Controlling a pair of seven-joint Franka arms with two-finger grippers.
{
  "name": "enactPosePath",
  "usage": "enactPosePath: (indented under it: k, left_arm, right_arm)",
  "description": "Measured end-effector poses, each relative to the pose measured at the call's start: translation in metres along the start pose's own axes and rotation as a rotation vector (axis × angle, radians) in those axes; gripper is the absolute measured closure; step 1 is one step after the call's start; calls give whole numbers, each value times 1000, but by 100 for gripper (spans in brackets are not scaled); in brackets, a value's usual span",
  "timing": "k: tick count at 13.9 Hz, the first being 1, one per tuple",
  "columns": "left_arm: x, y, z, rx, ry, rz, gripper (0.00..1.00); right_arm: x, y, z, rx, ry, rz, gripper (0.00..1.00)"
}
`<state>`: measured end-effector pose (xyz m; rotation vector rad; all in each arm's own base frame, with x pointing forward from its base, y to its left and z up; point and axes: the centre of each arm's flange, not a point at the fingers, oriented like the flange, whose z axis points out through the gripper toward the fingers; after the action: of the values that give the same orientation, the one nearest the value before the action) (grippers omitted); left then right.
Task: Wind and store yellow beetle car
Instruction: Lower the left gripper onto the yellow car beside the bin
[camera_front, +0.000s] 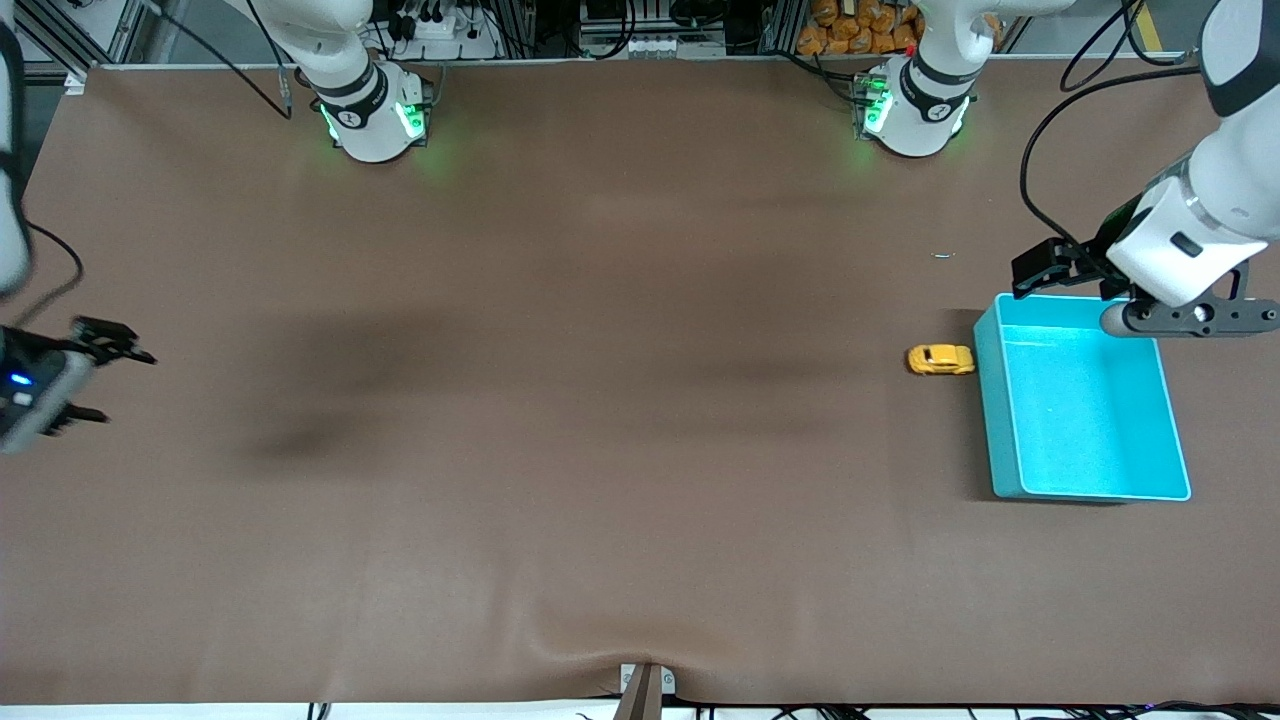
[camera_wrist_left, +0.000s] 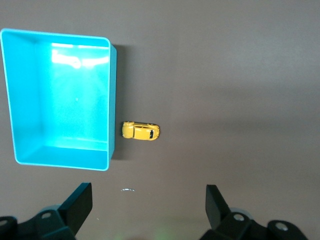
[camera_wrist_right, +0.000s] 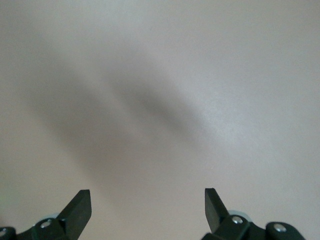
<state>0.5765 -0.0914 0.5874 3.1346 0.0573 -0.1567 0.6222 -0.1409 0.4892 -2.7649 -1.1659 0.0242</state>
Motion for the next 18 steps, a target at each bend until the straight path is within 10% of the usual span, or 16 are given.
enactPosePath:
  k: [9,18]
  left_arm:
    - [-9,-77,76,43,-137,-606,0]
    - [-61,-43,226,15,7,-1119,0]
  right_arm:
    - [8,-24,-83,-30,61,403,0]
    - [70,-111,-117,-15,43,711,0]
